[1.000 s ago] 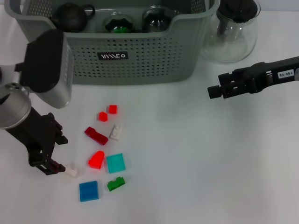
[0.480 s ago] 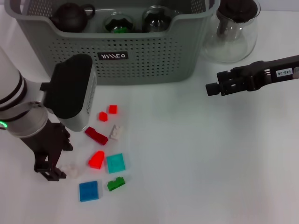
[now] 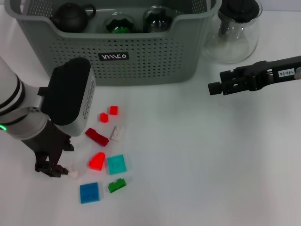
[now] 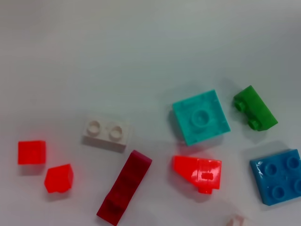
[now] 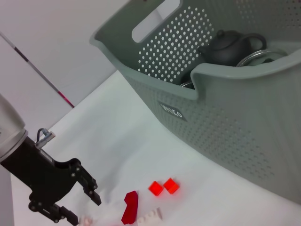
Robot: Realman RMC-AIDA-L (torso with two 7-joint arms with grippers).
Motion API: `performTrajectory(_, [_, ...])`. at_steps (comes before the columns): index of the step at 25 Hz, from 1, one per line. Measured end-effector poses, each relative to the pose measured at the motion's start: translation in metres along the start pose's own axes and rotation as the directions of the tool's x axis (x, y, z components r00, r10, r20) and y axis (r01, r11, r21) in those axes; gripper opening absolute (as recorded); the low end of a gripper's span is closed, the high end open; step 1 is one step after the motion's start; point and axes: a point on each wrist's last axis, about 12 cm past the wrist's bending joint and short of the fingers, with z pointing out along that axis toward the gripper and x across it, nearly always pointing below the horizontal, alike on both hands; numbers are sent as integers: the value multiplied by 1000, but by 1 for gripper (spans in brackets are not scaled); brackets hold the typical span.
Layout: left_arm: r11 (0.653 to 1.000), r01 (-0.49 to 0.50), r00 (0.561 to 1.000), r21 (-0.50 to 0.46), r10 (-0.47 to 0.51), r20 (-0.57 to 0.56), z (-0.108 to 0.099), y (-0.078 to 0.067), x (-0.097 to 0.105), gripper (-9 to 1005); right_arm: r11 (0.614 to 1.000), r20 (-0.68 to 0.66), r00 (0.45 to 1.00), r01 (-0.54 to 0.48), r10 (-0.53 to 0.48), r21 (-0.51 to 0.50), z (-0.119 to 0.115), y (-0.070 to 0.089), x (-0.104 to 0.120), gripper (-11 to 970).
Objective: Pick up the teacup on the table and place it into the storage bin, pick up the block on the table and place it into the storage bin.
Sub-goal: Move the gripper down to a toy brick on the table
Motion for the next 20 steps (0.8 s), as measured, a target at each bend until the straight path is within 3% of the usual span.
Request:
performTrajectory(9, [1000, -11, 1000, 11, 11, 1, -4, -5, 0, 530, 1000, 13, 1000, -1, 1, 8, -2, -1, 0, 941])
performTrajectory(20, [999, -44, 999, 19, 44, -2, 4, -8, -6, 507, 1000, 22, 1000, 2, -2, 16, -1, -2, -1, 941])
